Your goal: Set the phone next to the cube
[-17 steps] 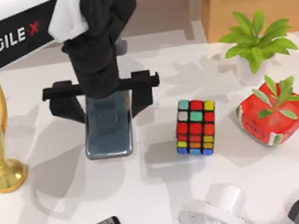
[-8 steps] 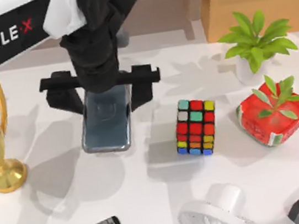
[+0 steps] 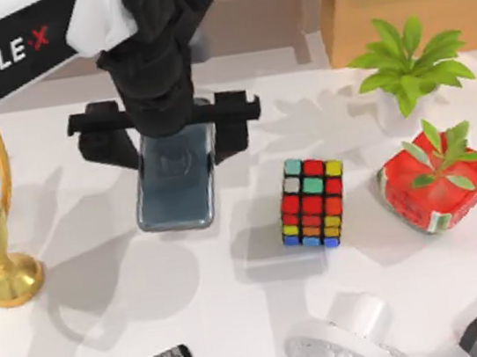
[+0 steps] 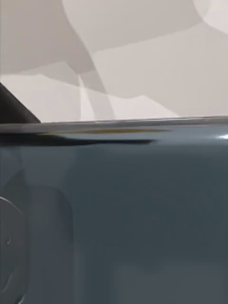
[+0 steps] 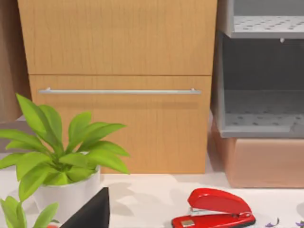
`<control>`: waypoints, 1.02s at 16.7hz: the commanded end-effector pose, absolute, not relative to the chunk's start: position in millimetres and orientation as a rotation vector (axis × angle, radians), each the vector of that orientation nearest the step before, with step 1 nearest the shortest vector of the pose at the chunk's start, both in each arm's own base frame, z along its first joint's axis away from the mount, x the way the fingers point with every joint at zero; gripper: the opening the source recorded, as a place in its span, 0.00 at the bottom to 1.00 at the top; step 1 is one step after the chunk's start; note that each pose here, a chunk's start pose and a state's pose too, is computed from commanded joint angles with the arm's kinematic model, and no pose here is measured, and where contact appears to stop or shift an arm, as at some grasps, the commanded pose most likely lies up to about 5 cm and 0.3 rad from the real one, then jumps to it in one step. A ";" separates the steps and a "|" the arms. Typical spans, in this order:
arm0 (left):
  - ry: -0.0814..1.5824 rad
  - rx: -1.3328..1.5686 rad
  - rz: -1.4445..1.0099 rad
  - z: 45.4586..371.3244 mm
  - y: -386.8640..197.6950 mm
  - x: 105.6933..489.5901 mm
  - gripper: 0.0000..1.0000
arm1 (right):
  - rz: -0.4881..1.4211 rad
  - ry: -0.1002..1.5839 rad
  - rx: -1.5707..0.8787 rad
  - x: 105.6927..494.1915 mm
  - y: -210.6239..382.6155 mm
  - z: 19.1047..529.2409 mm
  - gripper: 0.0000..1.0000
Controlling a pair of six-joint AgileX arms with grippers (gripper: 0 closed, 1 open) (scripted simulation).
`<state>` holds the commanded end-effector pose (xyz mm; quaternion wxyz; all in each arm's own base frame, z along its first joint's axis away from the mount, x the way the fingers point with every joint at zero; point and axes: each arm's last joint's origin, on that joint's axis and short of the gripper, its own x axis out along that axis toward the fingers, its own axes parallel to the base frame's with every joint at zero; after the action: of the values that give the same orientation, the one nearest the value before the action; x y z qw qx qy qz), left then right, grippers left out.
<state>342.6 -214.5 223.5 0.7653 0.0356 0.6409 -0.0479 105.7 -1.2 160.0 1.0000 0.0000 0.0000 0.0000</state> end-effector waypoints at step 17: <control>1.430 -0.019 -0.079 174.5 -215.0 355.4 0.00 | 0.000 0.000 0.000 105.7 -1.2 160.0 1.00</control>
<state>355.4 -215.0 174.5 0.7545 -0.0089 0.6553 -0.0362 105.7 -1.2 160.0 1.0000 0.0000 0.0000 0.0000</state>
